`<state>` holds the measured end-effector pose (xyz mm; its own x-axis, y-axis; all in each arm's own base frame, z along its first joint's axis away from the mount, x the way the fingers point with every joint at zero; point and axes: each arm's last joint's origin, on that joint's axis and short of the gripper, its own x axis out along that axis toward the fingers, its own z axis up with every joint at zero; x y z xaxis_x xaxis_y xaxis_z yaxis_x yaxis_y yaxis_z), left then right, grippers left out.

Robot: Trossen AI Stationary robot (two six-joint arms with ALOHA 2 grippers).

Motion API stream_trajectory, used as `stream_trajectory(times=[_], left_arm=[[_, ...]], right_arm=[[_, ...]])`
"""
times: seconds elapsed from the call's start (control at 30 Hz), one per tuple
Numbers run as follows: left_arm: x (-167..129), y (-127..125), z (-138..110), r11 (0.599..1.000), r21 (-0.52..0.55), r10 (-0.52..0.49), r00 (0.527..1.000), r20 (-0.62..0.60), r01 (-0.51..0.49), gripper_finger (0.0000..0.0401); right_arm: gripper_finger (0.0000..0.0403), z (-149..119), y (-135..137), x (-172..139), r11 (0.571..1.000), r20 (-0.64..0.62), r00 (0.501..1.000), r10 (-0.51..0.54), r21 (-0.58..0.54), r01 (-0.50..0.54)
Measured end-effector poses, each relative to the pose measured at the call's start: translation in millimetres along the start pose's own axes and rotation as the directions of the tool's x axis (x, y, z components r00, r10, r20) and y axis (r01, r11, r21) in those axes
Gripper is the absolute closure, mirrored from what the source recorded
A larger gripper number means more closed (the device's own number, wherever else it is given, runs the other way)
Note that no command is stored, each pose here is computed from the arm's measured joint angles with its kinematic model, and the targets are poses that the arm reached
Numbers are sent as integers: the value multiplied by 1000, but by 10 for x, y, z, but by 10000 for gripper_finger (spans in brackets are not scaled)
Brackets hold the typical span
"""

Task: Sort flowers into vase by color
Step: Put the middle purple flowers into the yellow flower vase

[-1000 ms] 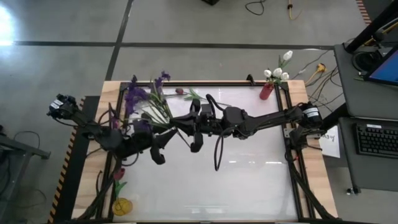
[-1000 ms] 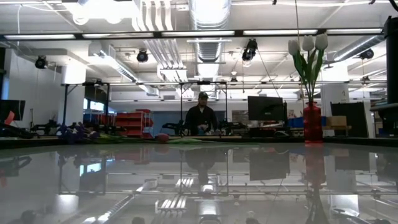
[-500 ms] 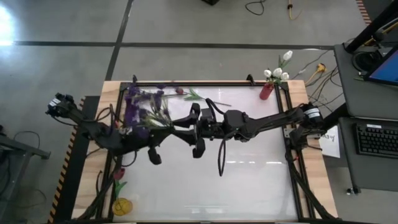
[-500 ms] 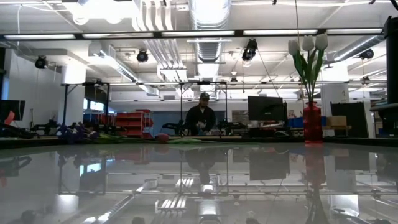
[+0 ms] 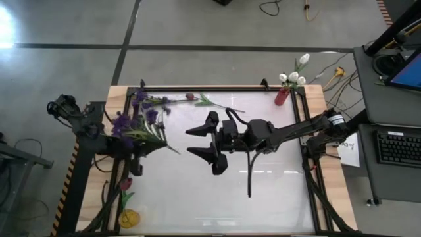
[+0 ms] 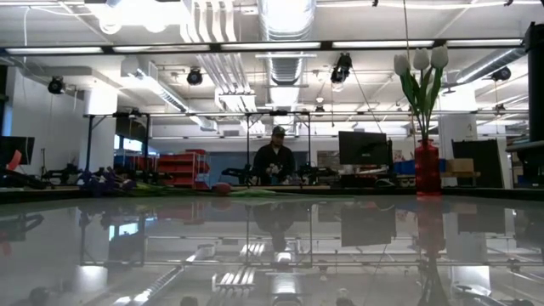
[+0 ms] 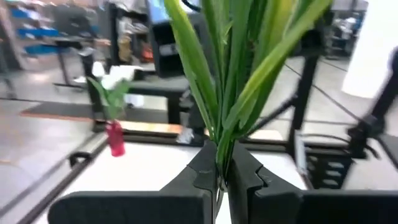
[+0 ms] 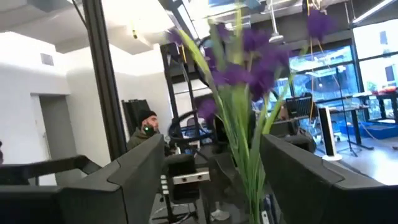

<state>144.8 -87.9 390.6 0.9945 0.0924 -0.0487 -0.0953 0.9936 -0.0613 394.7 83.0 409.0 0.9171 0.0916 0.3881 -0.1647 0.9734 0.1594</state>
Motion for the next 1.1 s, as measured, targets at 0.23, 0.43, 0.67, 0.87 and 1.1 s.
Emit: stream_trajectory(times=[0.23,0.43,0.67,0.87,1.1], left_arm=[[-266,87,-38,956,-56,-294,951,-97,289,401],[-532,129,-8,853,-104,-520,849,-95,511,401],[-713,26,120,597,-179,-793,609,20,782,401],[-806,-225,28,476,-160,-879,472,-60,865,401],[-918,-449,-101,373,-27,-920,366,-140,927,401]], right_arm=[[130,-19,120,-18,1000,-20,999,25,8,-25],[133,-50,174,-28,1000,-44,999,-1,13,1],[140,-118,143,-35,993,-101,989,-109,30,113],[138,-137,117,-40,980,-111,975,-190,34,195],[138,-132,90,-46,954,-94,954,-284,71,291]])
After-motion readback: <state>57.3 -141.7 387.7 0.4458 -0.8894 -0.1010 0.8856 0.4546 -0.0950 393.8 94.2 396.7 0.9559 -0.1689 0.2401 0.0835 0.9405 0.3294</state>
